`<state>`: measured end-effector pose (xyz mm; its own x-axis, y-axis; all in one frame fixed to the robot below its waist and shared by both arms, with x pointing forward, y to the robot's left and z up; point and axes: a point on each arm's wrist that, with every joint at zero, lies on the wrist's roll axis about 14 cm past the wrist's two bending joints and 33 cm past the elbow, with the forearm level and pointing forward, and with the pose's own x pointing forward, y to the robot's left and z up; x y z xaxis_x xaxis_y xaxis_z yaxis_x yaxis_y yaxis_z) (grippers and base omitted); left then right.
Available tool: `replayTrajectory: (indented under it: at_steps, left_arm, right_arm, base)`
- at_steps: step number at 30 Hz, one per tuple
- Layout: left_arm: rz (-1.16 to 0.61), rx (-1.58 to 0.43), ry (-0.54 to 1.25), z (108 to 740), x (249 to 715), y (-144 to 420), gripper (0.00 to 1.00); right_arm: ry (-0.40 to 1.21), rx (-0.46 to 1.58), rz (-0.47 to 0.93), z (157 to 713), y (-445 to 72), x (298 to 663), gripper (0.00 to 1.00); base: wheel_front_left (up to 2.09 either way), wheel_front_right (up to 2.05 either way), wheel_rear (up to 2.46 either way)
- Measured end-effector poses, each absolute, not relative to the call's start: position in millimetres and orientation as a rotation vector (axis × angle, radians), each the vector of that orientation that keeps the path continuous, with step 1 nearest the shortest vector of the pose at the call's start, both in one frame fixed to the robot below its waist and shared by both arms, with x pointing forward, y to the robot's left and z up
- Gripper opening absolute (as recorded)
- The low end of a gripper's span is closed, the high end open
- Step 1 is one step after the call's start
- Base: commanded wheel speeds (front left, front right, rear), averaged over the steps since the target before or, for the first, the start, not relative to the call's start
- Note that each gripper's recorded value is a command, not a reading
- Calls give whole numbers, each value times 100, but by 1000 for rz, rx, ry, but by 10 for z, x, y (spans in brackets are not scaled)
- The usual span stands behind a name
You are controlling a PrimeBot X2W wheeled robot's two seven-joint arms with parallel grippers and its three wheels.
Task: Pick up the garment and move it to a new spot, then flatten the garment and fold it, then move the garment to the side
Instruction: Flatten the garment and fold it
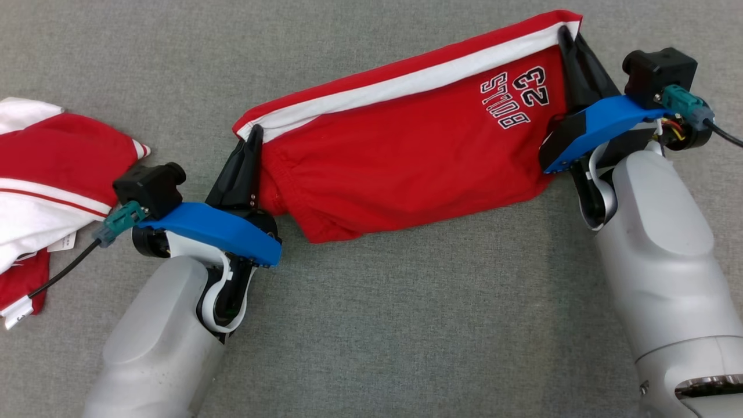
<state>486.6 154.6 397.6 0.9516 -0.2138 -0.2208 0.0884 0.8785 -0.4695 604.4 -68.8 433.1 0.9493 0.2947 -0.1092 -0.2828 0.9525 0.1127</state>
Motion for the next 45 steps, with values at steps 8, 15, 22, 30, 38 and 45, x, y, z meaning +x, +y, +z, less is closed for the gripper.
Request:
replayTrajectory:
  at_steps: [8,15,22,30,38,45]
  left_arm:
    - [-158,-467,274,3938,4893,1550,100]
    - [-144,-432,254,3969,4851,1626,100]
    - [-87,-416,249,3960,4652,1748,100]
    - [-71,-409,249,3986,4495,1755,100]
    - [-59,-370,241,4052,4336,1826,100]
    - [-65,-357,243,4089,4072,1750,100]
  right_arm:
    - [134,92,279,4252,-703,6143,100]
    - [145,84,273,4232,-748,6082,100]
    - [295,86,220,3834,-946,5735,100]
    - [525,80,201,3554,-1013,5489,0]
    - [479,175,137,3654,-1110,5304,0]
    - [426,247,96,3824,-1225,4988,0]
  base:
    - [0,0,0]
    - [0,0,0]
    - [0,0,0]
    - [0,0,0]
    - [0,0,0]
    - [0,0,0]
